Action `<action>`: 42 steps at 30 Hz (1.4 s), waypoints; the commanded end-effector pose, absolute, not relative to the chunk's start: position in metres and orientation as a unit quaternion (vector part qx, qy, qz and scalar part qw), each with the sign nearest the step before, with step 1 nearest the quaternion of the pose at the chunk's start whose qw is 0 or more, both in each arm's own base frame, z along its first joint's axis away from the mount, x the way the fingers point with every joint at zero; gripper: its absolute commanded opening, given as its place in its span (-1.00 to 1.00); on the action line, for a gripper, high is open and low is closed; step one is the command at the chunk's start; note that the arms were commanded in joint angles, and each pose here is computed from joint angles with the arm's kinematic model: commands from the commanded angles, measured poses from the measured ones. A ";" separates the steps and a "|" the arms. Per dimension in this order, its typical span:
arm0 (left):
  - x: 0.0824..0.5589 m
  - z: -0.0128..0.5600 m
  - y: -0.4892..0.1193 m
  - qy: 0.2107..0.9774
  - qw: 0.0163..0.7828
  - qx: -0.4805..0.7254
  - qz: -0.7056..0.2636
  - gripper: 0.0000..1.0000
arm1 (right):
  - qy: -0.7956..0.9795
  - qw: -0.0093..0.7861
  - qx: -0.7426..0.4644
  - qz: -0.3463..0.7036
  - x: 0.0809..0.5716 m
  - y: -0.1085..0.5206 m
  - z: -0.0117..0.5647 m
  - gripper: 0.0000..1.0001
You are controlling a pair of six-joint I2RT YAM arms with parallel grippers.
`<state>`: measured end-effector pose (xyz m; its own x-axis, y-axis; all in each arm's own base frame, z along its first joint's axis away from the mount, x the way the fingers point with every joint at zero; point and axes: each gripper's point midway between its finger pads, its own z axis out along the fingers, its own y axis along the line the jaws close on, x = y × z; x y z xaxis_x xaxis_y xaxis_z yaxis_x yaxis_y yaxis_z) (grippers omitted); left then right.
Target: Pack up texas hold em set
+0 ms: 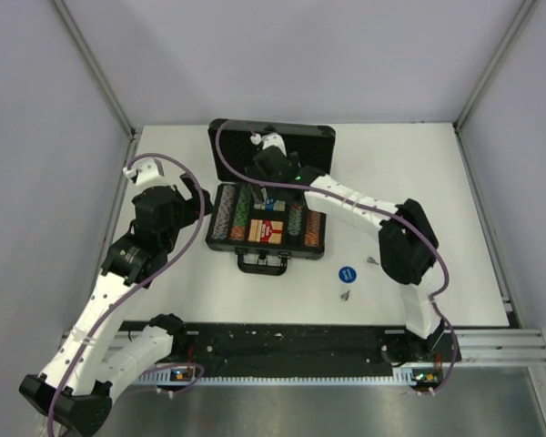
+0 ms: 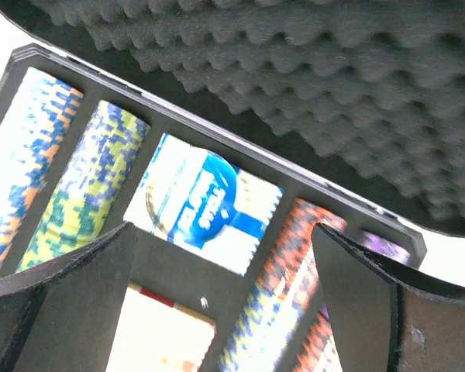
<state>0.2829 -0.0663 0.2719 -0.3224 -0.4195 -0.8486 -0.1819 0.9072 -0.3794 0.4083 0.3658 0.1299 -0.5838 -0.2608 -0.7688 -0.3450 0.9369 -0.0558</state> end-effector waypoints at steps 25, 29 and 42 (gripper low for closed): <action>0.292 0.268 -0.083 0.800 0.551 -0.180 -0.152 0.96 | 0.920 0.314 0.221 -0.083 0.299 0.029 0.107 0.98; 0.290 0.267 -0.081 0.799 0.552 -0.186 -0.148 0.96 | 0.930 0.294 0.210 -0.062 0.306 0.029 0.080 0.98; 0.290 0.267 -0.074 0.799 0.559 -0.181 -0.128 0.96 | 0.940 0.268 0.205 -0.052 0.330 0.029 0.045 0.98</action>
